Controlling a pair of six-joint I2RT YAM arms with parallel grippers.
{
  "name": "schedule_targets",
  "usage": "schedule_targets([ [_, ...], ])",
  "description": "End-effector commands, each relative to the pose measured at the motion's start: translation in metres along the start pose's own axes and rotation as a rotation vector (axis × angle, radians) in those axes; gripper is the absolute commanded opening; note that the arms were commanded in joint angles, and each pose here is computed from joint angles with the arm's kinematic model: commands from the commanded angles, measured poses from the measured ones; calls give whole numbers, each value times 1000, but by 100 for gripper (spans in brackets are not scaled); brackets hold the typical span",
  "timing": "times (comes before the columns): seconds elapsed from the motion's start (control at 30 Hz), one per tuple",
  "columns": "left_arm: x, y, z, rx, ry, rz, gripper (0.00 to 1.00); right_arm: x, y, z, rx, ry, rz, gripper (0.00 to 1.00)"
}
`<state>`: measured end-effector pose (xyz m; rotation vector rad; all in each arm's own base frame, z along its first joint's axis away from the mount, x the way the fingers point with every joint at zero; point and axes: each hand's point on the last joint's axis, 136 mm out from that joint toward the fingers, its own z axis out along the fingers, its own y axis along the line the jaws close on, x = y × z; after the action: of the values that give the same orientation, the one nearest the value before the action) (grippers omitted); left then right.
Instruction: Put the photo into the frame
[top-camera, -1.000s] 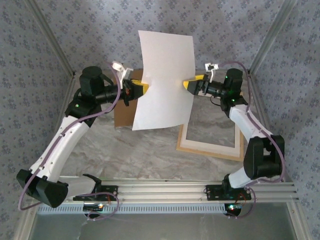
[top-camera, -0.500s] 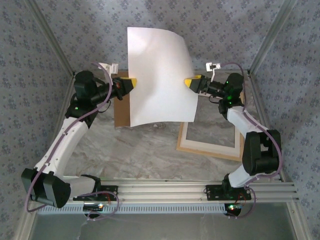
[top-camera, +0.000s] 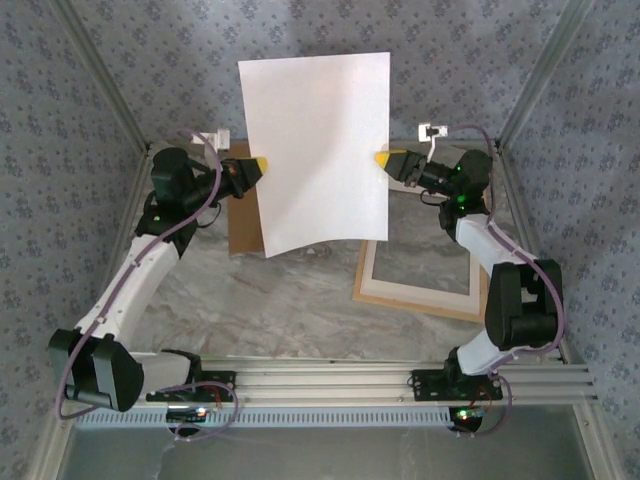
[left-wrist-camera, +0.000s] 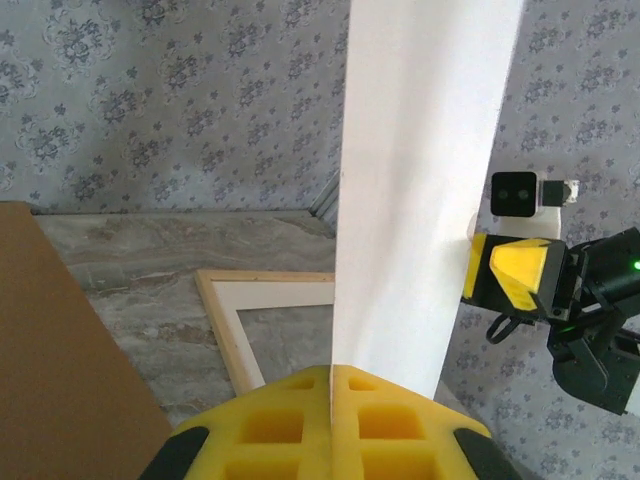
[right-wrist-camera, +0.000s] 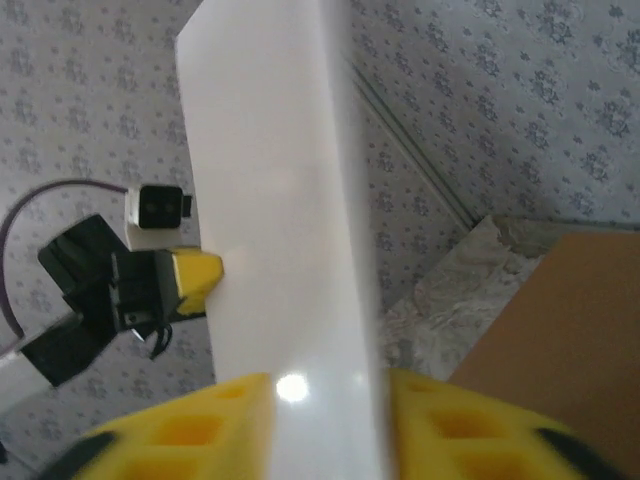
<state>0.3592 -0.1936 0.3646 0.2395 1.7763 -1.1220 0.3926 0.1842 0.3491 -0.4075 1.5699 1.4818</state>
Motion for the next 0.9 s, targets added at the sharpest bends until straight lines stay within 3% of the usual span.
schedule_targets([
  [0.0,-2,8,3,-10,-23,-21,0,0,-8,-4,41,-10,-5,13],
  [0.07,7,17,7,-29,-5,-53,2,3,-16,-6,89,-1,9,10],
  [0.17,20,31,12,-50,17,-106,15,13,-30,-14,205,33,26,0],
  [0.33,52,55,24,-85,61,-191,27,39,-56,-43,421,119,111,0],
  [0.6,113,117,27,-335,190,-233,46,102,-107,-126,804,306,341,0],
  [0.87,133,121,30,-372,268,-186,51,116,-151,-218,1249,453,337,0],
])
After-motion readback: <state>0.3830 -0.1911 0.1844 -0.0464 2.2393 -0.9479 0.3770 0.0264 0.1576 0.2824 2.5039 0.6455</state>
